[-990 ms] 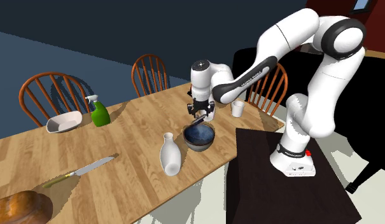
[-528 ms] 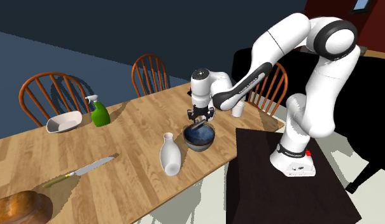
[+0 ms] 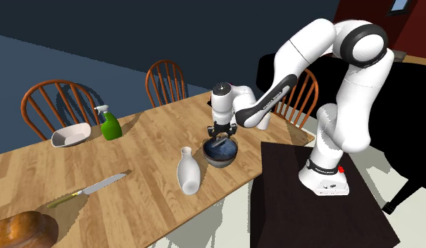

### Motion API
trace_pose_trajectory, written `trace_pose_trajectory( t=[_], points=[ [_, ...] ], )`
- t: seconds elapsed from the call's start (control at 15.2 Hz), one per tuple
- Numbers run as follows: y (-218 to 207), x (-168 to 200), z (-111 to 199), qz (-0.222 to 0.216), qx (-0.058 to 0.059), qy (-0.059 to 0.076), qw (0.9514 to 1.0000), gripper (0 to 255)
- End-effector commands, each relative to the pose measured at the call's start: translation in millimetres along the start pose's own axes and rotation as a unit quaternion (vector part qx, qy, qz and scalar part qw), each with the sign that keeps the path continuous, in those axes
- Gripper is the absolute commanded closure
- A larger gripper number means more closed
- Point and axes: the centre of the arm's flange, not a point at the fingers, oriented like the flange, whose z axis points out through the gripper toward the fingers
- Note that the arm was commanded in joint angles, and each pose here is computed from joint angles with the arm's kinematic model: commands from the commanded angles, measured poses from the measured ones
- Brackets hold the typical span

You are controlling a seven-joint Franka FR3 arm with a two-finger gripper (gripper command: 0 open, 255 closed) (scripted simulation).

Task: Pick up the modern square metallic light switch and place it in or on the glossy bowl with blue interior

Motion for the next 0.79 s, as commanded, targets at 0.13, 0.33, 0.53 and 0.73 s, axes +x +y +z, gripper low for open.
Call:
trace_pose_trajectory(
  t=[0.13,0.33,0.53,0.73],
  points=[
    [0.0,-0.1,0.2,0.000,0.000,0.000,1.0000,255],
    [0.0,-0.1,0.2,0.000,0.000,0.000,1.0000,0],
    [0.0,-0.1,0.2,0.000,0.000,0.000,1.0000,0],
    [0.0,-0.1,-26.2,0.000,0.000,0.000,1.0000,0]
  ],
)
